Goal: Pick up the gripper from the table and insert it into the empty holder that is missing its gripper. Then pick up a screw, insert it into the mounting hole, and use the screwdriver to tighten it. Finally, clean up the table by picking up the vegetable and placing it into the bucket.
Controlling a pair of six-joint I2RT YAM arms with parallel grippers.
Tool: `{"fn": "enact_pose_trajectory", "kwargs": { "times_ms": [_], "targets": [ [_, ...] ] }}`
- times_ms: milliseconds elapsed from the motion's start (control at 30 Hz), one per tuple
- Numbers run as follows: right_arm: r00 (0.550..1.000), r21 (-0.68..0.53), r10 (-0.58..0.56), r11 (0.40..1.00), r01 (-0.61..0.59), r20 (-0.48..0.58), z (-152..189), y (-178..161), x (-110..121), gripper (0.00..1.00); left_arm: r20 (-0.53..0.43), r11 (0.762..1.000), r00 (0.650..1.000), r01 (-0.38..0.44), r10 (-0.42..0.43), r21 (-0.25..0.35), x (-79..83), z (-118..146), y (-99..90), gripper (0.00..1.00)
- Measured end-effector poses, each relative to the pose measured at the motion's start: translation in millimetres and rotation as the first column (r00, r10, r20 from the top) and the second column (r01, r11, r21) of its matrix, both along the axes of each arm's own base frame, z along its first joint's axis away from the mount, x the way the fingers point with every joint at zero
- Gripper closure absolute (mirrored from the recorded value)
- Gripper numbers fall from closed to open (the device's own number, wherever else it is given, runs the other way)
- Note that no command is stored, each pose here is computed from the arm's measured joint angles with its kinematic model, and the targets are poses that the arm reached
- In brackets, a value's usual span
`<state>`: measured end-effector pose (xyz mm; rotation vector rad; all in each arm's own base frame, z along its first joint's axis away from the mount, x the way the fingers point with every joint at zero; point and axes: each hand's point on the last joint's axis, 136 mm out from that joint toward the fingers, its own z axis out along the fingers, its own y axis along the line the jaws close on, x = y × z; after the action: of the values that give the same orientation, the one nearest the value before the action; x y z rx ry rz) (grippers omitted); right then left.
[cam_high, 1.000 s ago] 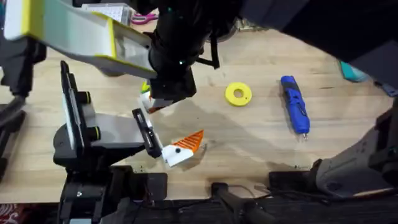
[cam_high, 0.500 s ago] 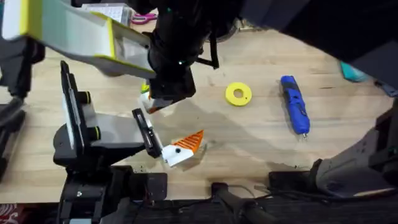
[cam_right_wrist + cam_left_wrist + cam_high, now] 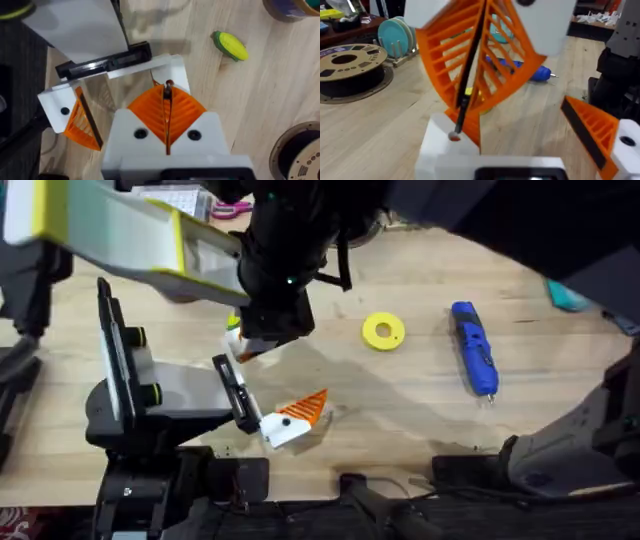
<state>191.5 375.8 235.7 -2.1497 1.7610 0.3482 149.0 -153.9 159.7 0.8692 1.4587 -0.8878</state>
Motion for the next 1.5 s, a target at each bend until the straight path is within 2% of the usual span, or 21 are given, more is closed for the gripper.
{"fn": "enact_pose_trajectory", "kwargs": {
  "times_ms": [267, 467, 1500],
  "targets": [
    [1.0, -0.003, -0.001, 1.0, 0.001, 0.001, -1.1, 0.2, 0.6, 0.995, 0.0, 1.0, 1.0, 0.0, 0.0, 0.0, 0.0, 0.0, 0.0, 0.015],
    [1.0, -0.032, -0.001, 0.999, 0.0, -0.017, -14.9, 3.9, 2.8, 0.995, -0.011, 1.0, 1.0, -0.002, 0.002, -0.004, 0.2, -0.3, 0.1, 0.015],
    [1.0, -0.048, 0.0, 0.999, -0.001, -0.023, -17.7, 2.1, 1.4, 0.995, -0.012, 1.0, 1.0, 0.0, 0.0, -0.005, 0.0, -0.2, 0.0, 0.015]
  ]
}}
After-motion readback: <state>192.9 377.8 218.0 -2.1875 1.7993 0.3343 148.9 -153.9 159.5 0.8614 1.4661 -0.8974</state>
